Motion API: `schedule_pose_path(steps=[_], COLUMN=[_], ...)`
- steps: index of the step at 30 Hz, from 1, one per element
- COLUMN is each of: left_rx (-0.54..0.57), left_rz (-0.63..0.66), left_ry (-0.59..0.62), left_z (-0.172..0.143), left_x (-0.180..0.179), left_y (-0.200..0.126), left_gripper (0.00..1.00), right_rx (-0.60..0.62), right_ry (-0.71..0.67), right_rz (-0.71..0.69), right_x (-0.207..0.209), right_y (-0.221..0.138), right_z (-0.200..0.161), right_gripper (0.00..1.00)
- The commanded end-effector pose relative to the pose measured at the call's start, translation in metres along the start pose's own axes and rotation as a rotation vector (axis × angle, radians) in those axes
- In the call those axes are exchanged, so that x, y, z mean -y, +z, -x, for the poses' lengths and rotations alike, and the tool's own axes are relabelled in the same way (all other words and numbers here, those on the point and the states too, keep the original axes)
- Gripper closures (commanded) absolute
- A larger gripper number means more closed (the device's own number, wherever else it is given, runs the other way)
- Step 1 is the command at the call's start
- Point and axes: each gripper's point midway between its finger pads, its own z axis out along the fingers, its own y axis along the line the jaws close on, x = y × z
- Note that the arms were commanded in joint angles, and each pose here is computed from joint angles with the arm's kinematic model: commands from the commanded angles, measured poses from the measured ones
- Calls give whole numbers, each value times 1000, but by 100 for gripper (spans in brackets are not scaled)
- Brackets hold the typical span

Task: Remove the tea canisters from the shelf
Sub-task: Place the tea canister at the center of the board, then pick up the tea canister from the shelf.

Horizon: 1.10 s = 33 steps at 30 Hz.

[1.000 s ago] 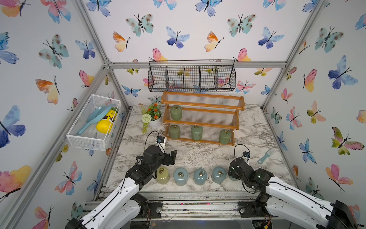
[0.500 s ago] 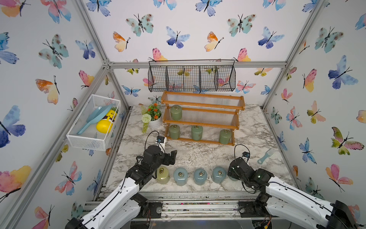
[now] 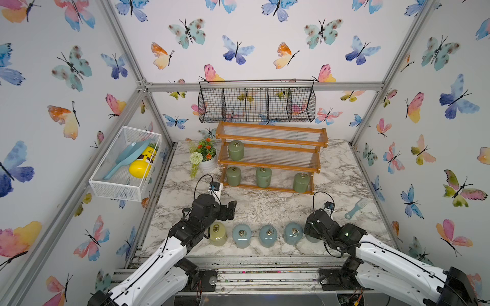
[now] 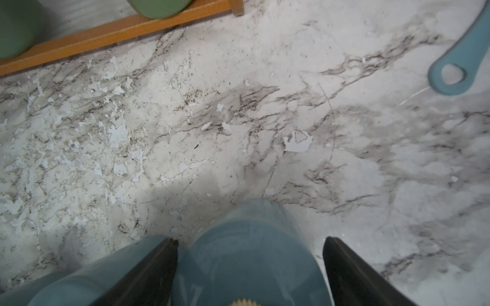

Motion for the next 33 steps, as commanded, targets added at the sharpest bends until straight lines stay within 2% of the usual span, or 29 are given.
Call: schedule_pose_path(steps=[1,8,13,20,27,33], left_rx=[30,43,84,123,166,151], left_rz=[-21,-30,-55,-48,-37,-30], left_ry=[-1,-9,14,79,98,68], left_z=[12,25,50,96,142,160], left_x=[3,-1,3,9,4,-7], left_y=[-2,1,6,29,66,102], left_gripper=[2,1,2,2,2,2], right_rx=[59,152,230,393,375,362], right_ry=[-17,-24,-61,-136,-184,-224], right_rz=[-37,-9,6,93,206,264], right_x=[3,-10,-24,-58,-86,-104], right_y=[-11,-35,-47,-63,-48,-40], right_z=[17,50,76,123,141,147], right_gripper=[7,4,0,1,2,2])
